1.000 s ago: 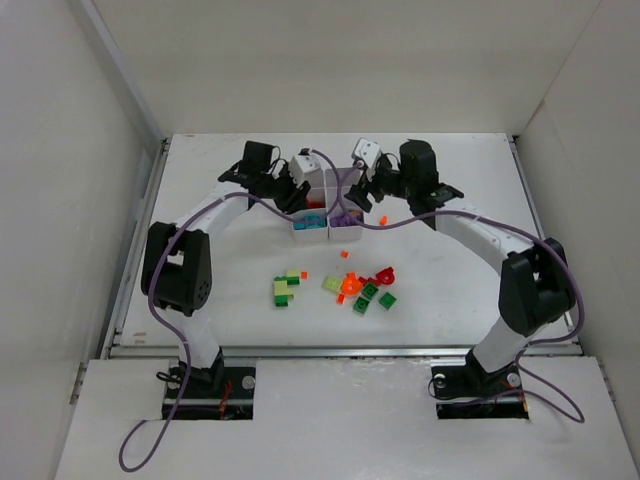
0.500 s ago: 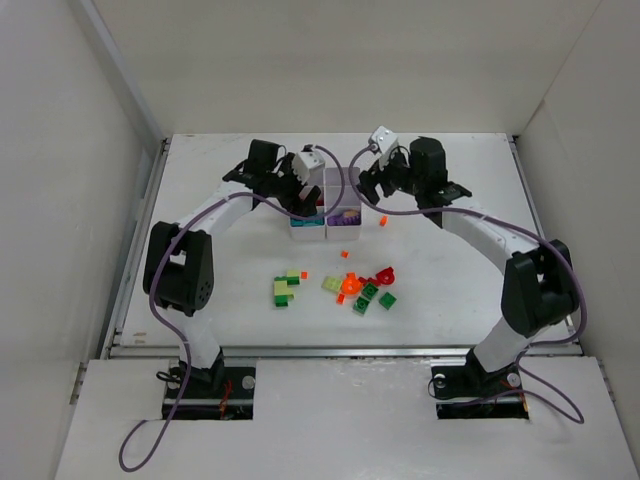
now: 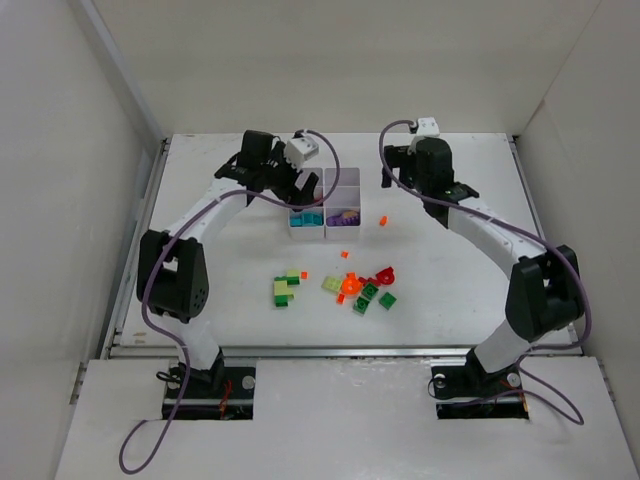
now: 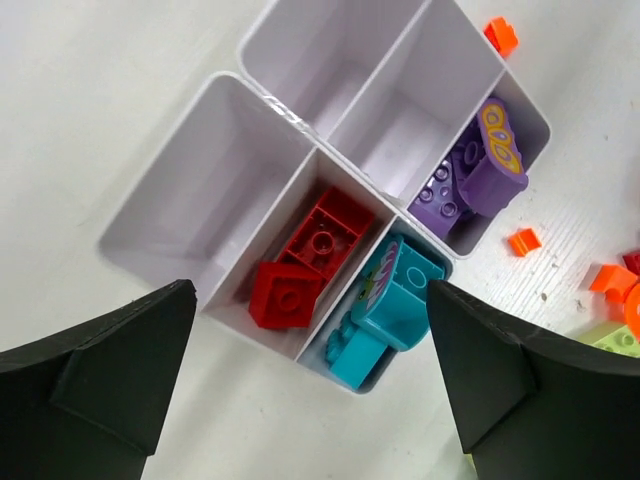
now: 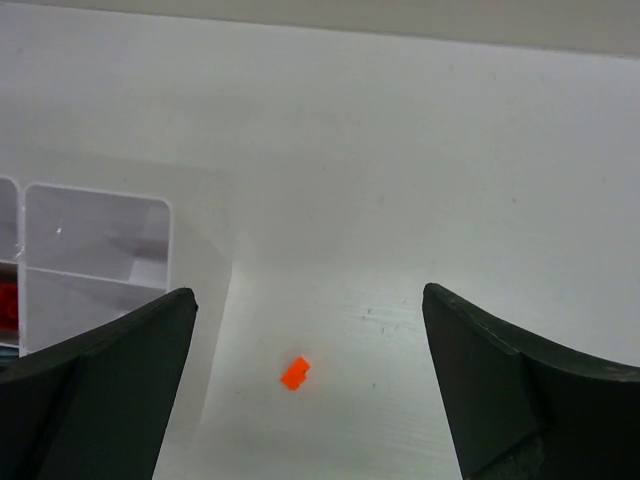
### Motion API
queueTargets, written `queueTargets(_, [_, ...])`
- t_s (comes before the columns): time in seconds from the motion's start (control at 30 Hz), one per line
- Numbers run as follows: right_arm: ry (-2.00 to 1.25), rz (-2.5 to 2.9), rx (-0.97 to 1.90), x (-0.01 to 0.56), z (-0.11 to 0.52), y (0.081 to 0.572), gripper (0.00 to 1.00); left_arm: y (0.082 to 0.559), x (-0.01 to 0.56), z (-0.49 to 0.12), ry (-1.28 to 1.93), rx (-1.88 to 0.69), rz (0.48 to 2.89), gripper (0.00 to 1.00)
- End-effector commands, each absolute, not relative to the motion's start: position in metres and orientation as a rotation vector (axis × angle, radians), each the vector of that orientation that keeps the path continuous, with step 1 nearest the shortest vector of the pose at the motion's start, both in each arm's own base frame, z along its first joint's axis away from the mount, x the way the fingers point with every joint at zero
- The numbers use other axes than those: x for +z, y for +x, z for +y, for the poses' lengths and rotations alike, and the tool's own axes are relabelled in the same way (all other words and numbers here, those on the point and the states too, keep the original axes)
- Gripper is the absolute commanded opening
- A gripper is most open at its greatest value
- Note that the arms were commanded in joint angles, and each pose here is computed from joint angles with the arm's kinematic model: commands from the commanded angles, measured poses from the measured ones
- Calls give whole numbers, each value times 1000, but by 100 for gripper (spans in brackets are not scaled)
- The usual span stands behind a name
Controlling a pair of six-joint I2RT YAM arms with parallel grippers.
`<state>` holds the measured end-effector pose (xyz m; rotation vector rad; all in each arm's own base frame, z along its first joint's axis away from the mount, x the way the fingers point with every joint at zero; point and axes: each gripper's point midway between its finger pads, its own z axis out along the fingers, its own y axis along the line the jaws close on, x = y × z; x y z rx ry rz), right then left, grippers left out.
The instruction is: Sort the legos into containers by color
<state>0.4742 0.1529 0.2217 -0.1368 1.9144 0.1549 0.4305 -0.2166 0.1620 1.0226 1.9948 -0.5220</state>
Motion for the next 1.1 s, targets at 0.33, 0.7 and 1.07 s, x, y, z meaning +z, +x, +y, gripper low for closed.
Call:
queueTargets(0.33, [211,2257,180,125,155,476,70,435,211,-60,178,227,2118,100])
queueTargets(0.7, [222,2420,128,69,159,466,65,387,159,-43,95,226,2162,100])
queueTargets(1.07, [197,2499,152,43,175,448,54,387,162,-41,93,234,2137,100])
